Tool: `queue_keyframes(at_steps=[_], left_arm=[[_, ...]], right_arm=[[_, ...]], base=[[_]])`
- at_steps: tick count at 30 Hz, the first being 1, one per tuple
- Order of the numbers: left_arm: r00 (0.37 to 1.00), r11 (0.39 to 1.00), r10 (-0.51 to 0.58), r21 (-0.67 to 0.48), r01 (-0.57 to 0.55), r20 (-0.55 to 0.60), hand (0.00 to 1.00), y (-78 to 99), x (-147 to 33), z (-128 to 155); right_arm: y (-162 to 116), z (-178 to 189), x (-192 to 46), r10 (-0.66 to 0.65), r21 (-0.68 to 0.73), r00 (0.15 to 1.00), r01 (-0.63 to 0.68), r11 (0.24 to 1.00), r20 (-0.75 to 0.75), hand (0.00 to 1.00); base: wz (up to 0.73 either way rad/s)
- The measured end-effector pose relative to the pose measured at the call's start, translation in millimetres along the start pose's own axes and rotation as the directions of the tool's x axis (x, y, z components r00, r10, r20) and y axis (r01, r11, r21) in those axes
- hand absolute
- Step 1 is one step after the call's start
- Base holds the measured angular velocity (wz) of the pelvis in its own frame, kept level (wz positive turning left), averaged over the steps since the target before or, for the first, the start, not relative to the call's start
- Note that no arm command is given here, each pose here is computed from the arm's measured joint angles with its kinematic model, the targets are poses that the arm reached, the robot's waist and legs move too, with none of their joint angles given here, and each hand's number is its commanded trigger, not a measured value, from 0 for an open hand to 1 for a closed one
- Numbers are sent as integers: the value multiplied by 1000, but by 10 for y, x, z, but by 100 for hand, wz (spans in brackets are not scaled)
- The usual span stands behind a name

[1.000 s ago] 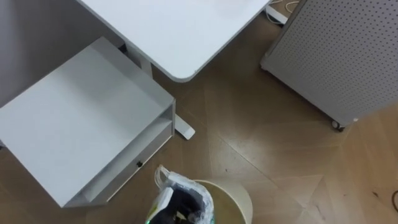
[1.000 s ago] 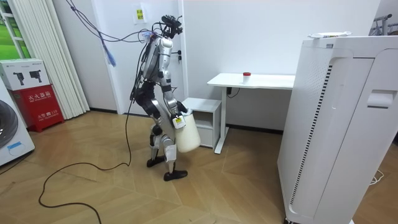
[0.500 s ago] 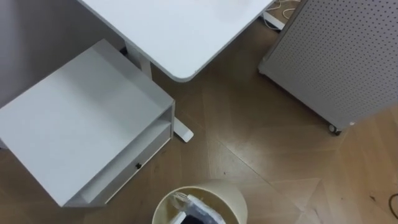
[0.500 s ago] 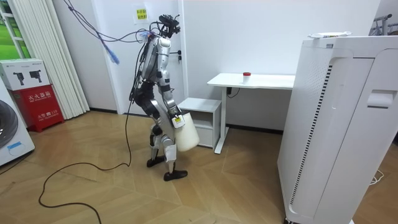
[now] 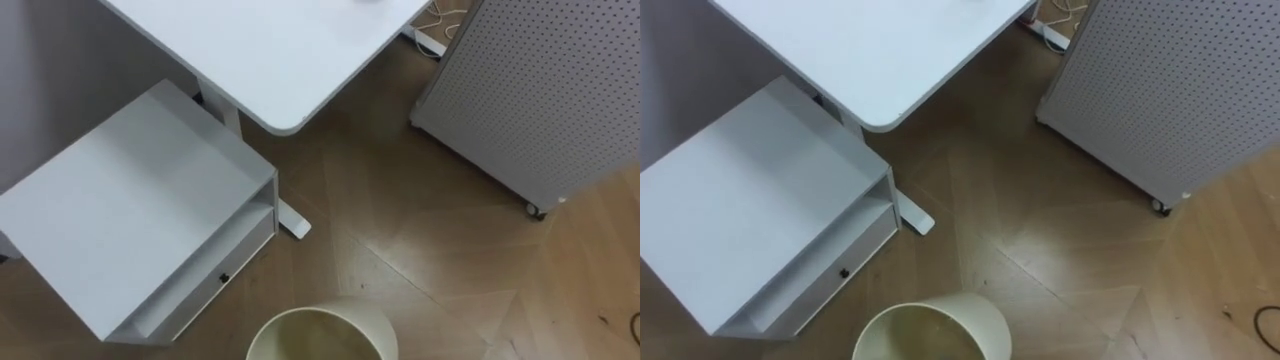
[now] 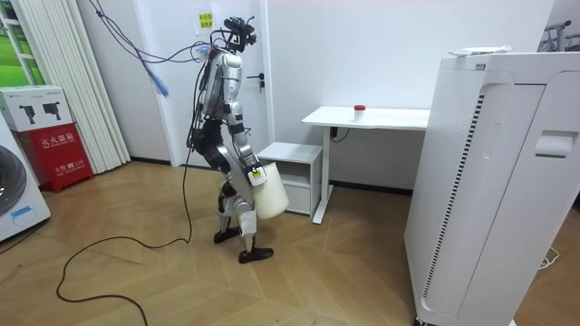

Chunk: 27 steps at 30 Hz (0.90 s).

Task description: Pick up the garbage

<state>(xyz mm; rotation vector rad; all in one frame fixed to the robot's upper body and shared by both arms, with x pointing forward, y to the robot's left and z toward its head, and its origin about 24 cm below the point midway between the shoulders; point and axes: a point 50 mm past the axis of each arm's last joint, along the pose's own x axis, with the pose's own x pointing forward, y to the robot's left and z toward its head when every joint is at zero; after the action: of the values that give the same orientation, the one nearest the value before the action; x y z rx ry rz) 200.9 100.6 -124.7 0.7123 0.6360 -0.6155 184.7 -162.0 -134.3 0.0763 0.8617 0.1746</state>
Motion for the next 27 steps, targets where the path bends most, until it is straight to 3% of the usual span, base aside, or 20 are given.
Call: queue_keyframes(at_steps=[8, 15, 19, 27], left_arm=[[1000, 999, 18, 42, -19, 9, 0, 40, -12, -20], [977, 987, 140, 58, -152, 163, 0, 286, -39, 194], [930, 964, 247, 32, -265, 274, 0, 458, -140, 310], [824, 873, 480, -70, -482, 301, 0, 716, -395, 195]], right_arm=[[-99, -75, -40, -40, 59, 999, 40, 997, -13, 100], [-294, -233, -158, -125, 168, 992, 126, 978, -16, 100], [-398, -311, -227, -173, 203, 985, 173, 964, -22, 100], [-612, -630, -450, -263, 257, 960, 279, 925, -95, 100]], base=[[-4], [-12], [-42], [-44]])
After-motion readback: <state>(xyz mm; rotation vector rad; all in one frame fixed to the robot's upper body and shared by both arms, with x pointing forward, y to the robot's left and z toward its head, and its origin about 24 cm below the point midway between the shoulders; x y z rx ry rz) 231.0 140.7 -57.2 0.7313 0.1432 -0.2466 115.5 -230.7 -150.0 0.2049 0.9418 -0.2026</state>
